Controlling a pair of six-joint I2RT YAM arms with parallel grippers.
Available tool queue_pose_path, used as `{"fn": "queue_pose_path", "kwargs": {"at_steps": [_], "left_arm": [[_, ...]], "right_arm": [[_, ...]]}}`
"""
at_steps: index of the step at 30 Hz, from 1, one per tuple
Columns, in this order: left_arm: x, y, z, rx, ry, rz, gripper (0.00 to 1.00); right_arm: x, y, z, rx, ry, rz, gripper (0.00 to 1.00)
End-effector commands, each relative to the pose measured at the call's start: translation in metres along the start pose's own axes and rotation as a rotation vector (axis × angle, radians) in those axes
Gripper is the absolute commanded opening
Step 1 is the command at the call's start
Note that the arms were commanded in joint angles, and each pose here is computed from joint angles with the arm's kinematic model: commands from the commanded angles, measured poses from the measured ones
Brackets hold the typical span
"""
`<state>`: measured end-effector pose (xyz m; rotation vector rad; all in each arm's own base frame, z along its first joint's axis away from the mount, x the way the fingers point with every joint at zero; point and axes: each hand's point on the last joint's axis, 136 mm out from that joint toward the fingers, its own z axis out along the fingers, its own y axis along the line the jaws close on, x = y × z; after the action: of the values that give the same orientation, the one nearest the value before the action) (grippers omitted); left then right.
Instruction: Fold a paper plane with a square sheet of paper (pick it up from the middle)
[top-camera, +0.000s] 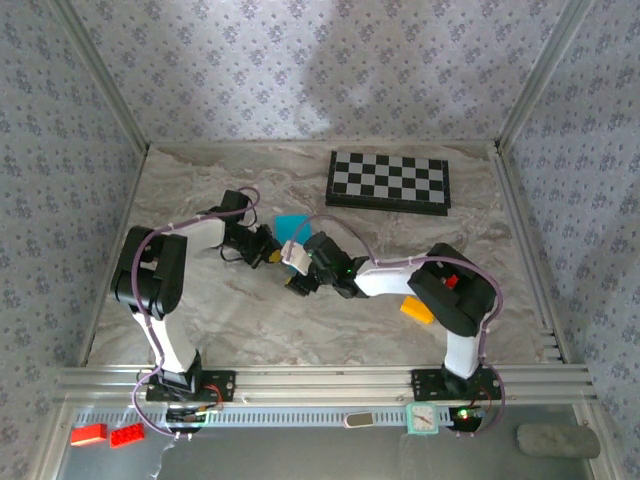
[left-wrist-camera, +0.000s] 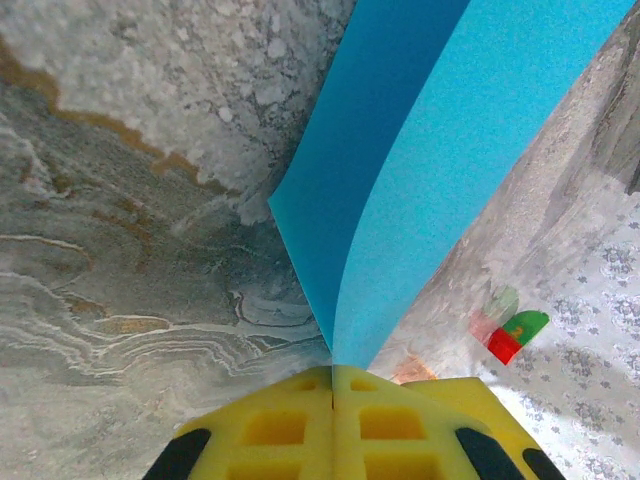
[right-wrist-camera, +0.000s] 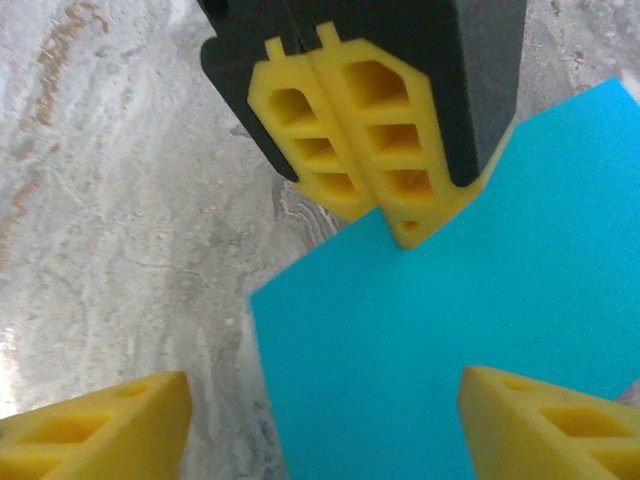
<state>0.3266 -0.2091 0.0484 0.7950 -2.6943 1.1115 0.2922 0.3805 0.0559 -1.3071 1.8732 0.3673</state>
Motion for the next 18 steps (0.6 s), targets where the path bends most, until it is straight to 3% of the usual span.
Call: {"fn": "queue_pose_path", "kwargs": {"at_steps": [1, 12, 18], "left_arm": [[0.007, -0.008, -0.006, -0.003, 0.001, 0.007, 0.00], [0.008, -0.005, -0.005, -0.014, 0.002, 0.003, 0.00], [0.008, -0.004, -0.006, -0.023, -0.004, 0.001, 0.06]], "right_arm": [[-0.020, -0.016, 0.000, 0.082, -0.052, -0.038, 0.64], [-0.026, -0.007, -0.007, 0.050, -0.091, -0.052, 0.49], [-0.023, 0.006, -0.007, -0.022, -0.075, -0.058, 0.36]]}}
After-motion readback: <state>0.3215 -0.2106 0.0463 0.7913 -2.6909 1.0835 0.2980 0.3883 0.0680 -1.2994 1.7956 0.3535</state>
